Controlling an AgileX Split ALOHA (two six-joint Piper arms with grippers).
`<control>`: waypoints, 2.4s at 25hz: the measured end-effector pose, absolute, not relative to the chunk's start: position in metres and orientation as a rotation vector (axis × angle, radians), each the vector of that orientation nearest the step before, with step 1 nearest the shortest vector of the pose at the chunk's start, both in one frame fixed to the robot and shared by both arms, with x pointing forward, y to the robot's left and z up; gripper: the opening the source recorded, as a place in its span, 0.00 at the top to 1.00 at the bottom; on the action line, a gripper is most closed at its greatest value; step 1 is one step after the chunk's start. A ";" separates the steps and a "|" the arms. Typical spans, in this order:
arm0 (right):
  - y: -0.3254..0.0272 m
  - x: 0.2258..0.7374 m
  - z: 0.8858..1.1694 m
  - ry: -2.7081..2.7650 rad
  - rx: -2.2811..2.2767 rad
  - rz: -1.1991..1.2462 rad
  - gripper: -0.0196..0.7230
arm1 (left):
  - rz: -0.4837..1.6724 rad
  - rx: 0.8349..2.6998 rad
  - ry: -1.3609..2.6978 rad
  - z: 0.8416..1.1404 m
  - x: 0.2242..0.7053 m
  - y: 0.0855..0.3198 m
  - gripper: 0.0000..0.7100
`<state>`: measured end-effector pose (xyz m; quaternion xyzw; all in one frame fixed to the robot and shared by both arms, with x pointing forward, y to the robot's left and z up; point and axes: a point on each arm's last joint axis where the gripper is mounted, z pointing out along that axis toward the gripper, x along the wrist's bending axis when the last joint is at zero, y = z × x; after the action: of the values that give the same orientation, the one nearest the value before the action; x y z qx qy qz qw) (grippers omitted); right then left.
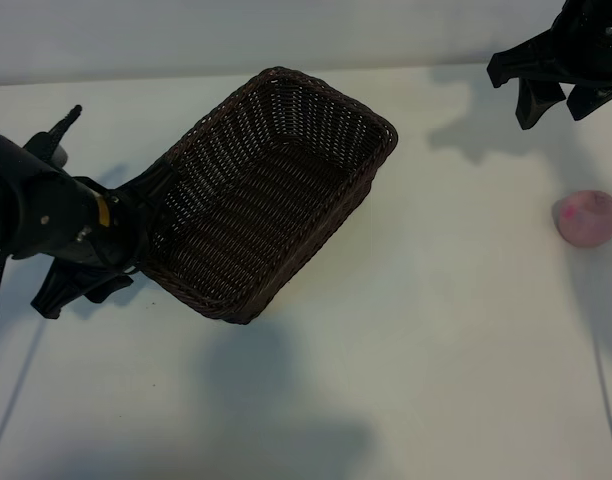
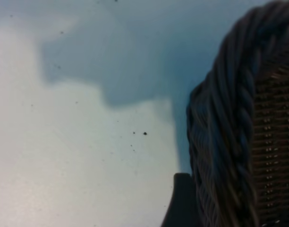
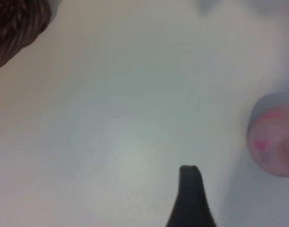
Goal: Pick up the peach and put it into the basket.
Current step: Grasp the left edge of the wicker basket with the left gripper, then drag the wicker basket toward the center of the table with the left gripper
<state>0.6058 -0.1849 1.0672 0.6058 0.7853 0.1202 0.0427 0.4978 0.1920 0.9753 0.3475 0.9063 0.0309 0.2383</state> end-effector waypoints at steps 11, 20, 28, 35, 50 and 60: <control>-0.185 0.606 1.067 2.403 1.855 0.370 0.29 | 0.032 0.954 2.493 0.974 0.502 0.204 0.23; -0.185 0.606 1.067 2.403 1.855 0.371 0.29 | -0.009 0.990 2.535 0.957 0.506 0.200 0.23; -0.184 0.606 1.067 2.404 1.857 0.373 0.29 | -0.010 1.000 2.555 0.945 0.510 0.198 0.24; -0.184 0.606 1.067 2.404 1.857 0.372 0.29 | -0.020 0.986 2.564 0.939 0.512 0.197 0.44; -0.184 0.606 1.067 2.404 1.857 0.373 0.29 | -0.015 0.993 2.484 0.942 0.517 0.195 0.86; -0.184 0.606 1.067 2.404 1.857 0.373 0.29 | -0.040 1.053 2.366 0.959 0.514 0.192 0.86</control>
<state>0.6057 -0.1844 1.0673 0.6063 0.7848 0.1219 0.0403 0.5141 0.1925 0.9595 0.3911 0.8790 -0.0149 0.2724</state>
